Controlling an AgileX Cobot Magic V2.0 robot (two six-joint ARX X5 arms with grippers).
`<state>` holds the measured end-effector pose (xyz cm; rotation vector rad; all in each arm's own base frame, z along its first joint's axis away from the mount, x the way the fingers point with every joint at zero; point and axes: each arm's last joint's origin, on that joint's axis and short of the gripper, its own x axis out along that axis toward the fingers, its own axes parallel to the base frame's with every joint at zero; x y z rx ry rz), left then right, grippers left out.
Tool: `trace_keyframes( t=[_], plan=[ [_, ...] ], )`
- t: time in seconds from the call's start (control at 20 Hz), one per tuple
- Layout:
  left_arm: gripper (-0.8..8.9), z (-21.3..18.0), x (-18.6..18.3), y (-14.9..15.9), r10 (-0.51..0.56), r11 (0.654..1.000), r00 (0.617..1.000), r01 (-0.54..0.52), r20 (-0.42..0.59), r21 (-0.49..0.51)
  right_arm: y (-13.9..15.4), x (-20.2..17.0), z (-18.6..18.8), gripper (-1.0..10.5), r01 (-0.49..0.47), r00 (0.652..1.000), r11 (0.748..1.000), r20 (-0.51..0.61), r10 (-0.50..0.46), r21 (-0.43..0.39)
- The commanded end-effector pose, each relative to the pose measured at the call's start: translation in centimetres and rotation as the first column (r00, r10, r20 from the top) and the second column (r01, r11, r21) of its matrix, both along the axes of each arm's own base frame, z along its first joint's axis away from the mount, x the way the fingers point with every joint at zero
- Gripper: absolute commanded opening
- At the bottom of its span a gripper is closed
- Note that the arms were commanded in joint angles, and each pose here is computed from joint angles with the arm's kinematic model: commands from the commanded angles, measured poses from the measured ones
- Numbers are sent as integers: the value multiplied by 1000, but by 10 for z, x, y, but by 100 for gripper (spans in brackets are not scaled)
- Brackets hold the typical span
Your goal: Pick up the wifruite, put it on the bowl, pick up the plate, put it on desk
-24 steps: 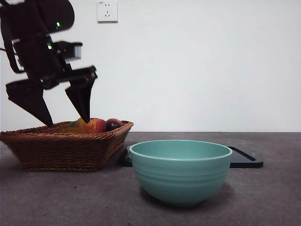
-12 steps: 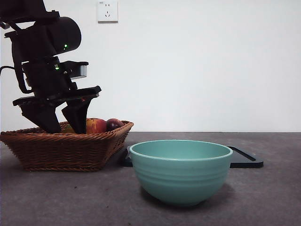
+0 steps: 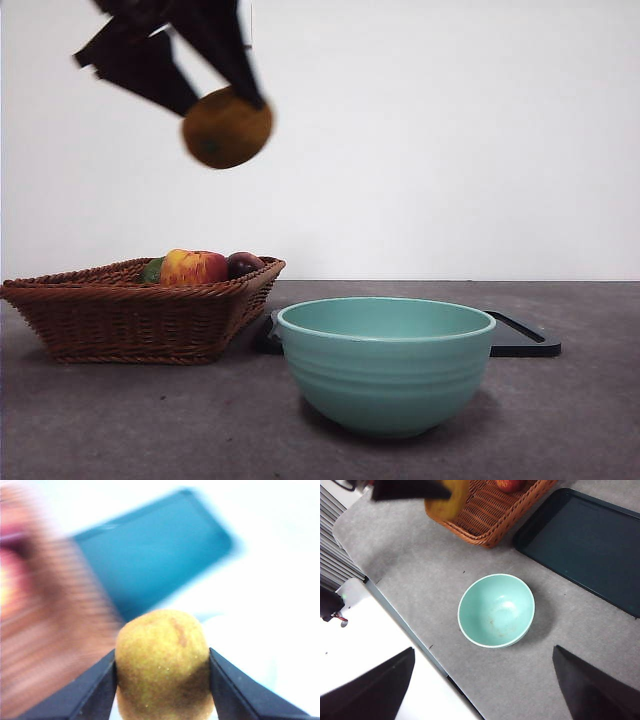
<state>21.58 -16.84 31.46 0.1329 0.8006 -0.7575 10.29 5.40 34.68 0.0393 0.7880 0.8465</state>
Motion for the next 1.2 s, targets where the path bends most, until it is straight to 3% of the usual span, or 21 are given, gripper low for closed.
trace_keyframes(
  t=[0.05,0.35,0.6,0.85,1.2],
  plan=[
    [209,-3,-11,-25,-102,995,995,102,-3,12,1,1,5,441,-7,1000,1000,20,7,6],
    [209,-43,-16,-79,-234,969,970,238,-72,67,1,1,5,441,-7,1000,1000,20,7,5],
    [209,-83,-11,-107,-233,955,968,245,-91,165,1,1,5,441,-6,1000,1000,19,6,6],
    [209,-114,-5,-121,-235,945,963,258,-132,202,1,1,5,441,-6,1000,1000,19,6,6],
    [258,-123,-6,-125,-239,938,959,269,-153,218,1,1,5,441,-7,1000,1000,20,7,5]
  ],
)
